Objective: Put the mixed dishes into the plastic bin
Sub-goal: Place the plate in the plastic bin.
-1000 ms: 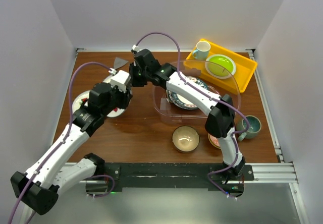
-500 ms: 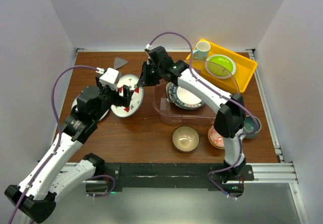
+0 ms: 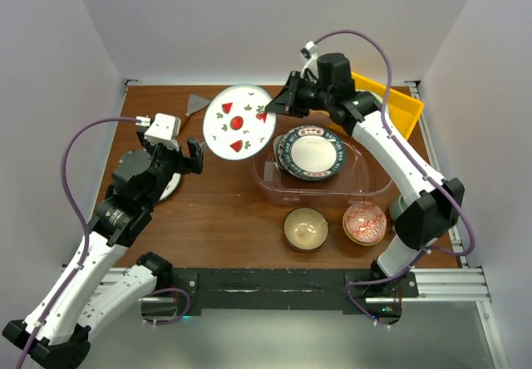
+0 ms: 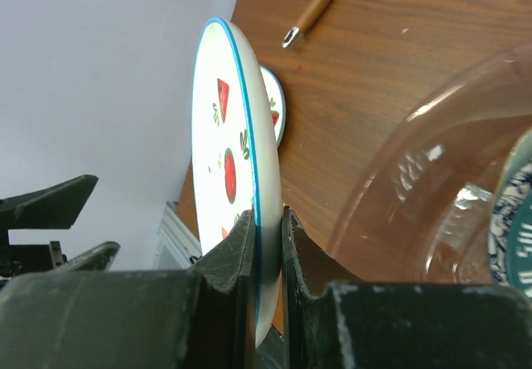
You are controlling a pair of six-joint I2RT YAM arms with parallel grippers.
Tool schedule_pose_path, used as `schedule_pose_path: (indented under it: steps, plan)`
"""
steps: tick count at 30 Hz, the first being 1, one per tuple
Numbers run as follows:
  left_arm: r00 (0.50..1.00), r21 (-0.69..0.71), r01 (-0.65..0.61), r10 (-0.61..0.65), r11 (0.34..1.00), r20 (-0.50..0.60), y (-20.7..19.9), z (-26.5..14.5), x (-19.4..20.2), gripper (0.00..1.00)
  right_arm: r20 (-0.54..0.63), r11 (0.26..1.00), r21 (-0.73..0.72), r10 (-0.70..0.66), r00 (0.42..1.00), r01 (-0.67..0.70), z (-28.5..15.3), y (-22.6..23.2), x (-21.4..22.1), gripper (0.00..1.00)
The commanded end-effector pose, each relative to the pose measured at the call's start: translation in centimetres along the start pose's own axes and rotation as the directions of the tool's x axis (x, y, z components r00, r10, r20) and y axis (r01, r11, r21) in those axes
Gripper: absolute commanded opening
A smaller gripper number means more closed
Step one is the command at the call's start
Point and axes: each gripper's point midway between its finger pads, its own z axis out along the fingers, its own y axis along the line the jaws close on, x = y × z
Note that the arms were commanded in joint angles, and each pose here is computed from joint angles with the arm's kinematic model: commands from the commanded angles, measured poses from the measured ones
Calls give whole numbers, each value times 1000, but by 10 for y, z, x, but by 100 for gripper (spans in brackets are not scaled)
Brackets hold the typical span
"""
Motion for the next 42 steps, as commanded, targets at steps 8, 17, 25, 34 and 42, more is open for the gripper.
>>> schedule_pose_path:
  steps: [8,17,25,34,42]
  plan:
    - [999,-56,32,-30,998,30,10,1,5,86,181,993,-119,32,983,-10,-75,-1,-47,0]
    - [1000,-61,22,-21,998,4,10,5,17,86,225,955,-295,88,970,-19,-107,-17,-59,0]
    - [1000,-77,2,-3,997,-9,14,5,25,86,216,957,-289,90,972,-24,-117,-63,-56,0]
    - [999,-88,-30,27,996,-36,16,10,45,86,244,989,-149,18,970,19,-124,-123,-57,0]
    - [995,-103,-73,66,992,-69,21,13,69,90,264,998,-59,10,964,6,-119,-151,-52,0]
